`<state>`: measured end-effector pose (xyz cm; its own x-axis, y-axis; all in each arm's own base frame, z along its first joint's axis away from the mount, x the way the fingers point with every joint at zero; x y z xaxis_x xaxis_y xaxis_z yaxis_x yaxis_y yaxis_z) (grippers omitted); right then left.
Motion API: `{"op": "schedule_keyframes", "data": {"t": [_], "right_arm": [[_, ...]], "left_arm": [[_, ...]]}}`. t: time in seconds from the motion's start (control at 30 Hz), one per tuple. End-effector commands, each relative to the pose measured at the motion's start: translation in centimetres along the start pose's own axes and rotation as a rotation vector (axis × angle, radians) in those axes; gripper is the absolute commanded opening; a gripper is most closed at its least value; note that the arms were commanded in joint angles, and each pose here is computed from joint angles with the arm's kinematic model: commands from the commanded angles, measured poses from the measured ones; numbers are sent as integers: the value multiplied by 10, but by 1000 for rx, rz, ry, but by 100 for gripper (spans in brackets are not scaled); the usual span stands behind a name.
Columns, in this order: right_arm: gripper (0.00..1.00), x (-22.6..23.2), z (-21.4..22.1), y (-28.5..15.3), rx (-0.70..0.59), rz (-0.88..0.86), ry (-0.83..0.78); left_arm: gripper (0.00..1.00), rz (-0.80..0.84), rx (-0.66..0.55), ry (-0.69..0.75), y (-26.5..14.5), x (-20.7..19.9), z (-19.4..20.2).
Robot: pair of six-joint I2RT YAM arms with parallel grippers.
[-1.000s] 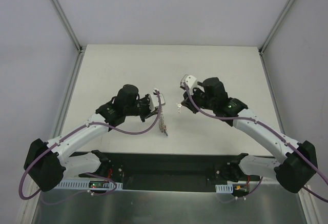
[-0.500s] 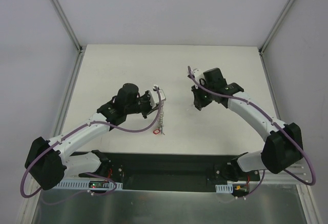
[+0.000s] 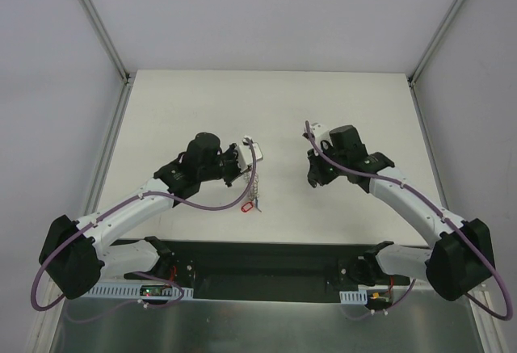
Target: Put the keys on the keyring
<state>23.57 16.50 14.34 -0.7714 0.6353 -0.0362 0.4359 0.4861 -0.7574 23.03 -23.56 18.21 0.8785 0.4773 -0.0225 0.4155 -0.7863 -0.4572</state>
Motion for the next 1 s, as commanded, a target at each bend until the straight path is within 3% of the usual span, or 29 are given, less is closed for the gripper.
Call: {"op": "schedule_keyframes", "data": {"t": [0.0,0.03,0.07,0.1,0.2,0.27,0.47,0.8,0.97], "right_arm": [[1,8,-28,-1,-172,-66,-14],[1,1,-35,-2,-125,8,-22],[1,-4,-13,-5,33,65,-5],[1,-9,-8,-4,93,98,-39],[1,23,-19,3,-76,-91,-57],[1,33,-25,-2,-204,-113,-102],[1,61,-44,-21,-409,-180,-295],[1,99,-56,-50,-566,-244,-523],[1,107,-57,-54,-558,-271,-574]], "left_arm": [[0,42,-91,52,-1,-7,-24],[0,31,-86,56,-1,-5,-23],[0,19,-83,62,-1,-4,-22],[0,20,-87,69,-1,-6,-24],[0,43,-99,85,-3,-14,-25],[0,59,-103,104,-4,-18,-25],[0,166,-128,122,-8,-40,-27],[0,304,-145,130,-12,-66,-27],[0,392,-149,129,-14,-78,-27]]}}
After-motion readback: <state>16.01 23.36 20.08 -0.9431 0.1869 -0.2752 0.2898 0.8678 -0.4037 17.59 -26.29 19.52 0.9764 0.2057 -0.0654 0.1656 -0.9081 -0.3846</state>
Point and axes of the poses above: each gripper's point midway between its finger pads, its own y axis out along the fingers, its own x axis along the line the jaws close on, z = x × y, the point moved 3 cm from there along -y, back along the fingers, and after that the axes turned 14 degrees about -y, right-handed, at the moved point
